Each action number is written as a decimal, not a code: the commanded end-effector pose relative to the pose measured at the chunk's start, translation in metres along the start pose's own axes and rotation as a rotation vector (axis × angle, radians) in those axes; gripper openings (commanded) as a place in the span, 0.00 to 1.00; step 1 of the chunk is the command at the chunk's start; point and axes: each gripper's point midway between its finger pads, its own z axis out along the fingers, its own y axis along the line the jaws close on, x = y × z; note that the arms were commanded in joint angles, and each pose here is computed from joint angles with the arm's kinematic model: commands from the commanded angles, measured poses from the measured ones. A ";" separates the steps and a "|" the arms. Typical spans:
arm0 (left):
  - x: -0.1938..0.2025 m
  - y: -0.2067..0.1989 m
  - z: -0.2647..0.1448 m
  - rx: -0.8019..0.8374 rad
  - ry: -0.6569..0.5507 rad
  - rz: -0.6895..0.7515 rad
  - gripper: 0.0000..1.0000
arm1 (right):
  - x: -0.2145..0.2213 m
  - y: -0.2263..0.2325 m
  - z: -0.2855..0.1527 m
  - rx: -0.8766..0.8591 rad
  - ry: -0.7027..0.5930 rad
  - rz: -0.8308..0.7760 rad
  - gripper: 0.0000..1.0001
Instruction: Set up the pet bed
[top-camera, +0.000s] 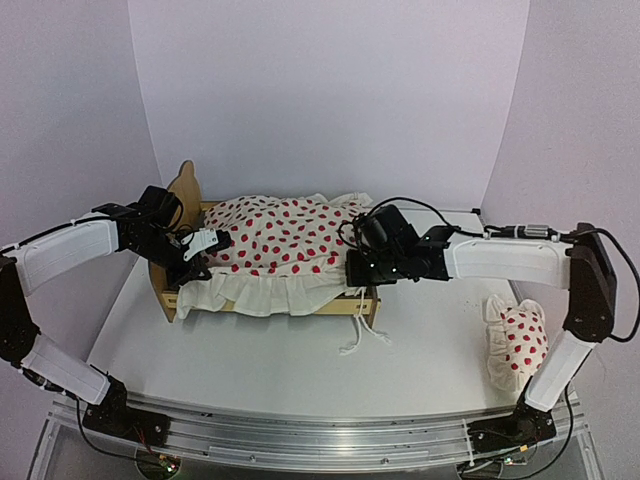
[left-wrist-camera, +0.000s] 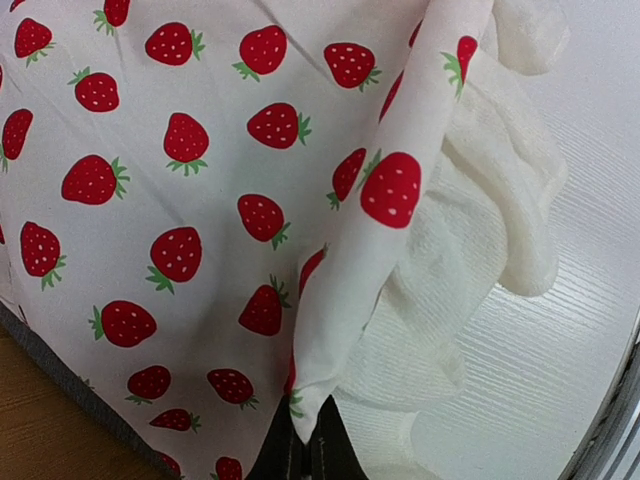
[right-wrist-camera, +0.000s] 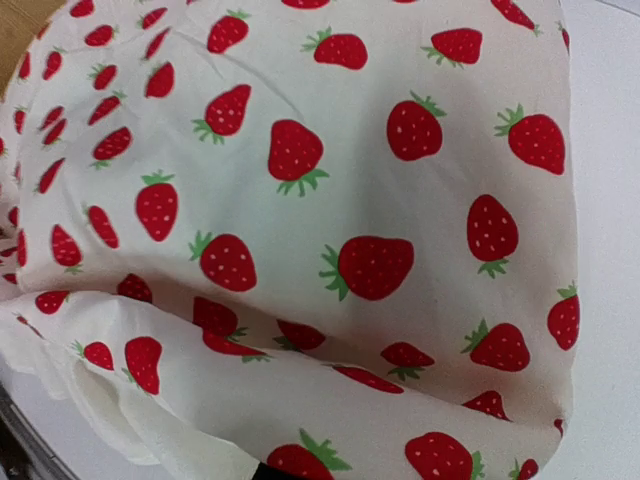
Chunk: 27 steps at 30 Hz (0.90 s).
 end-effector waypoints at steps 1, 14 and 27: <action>-0.014 0.010 -0.014 -0.039 -0.039 0.033 0.00 | 0.004 0.019 -0.031 -0.150 0.120 0.092 0.00; -0.010 0.011 -0.013 -0.044 -0.022 0.049 0.00 | 0.047 0.021 -0.062 -0.194 0.475 0.262 0.00; -0.020 -0.022 -0.028 0.091 -0.099 0.068 0.33 | 0.045 -0.027 -0.077 0.022 0.427 0.203 0.45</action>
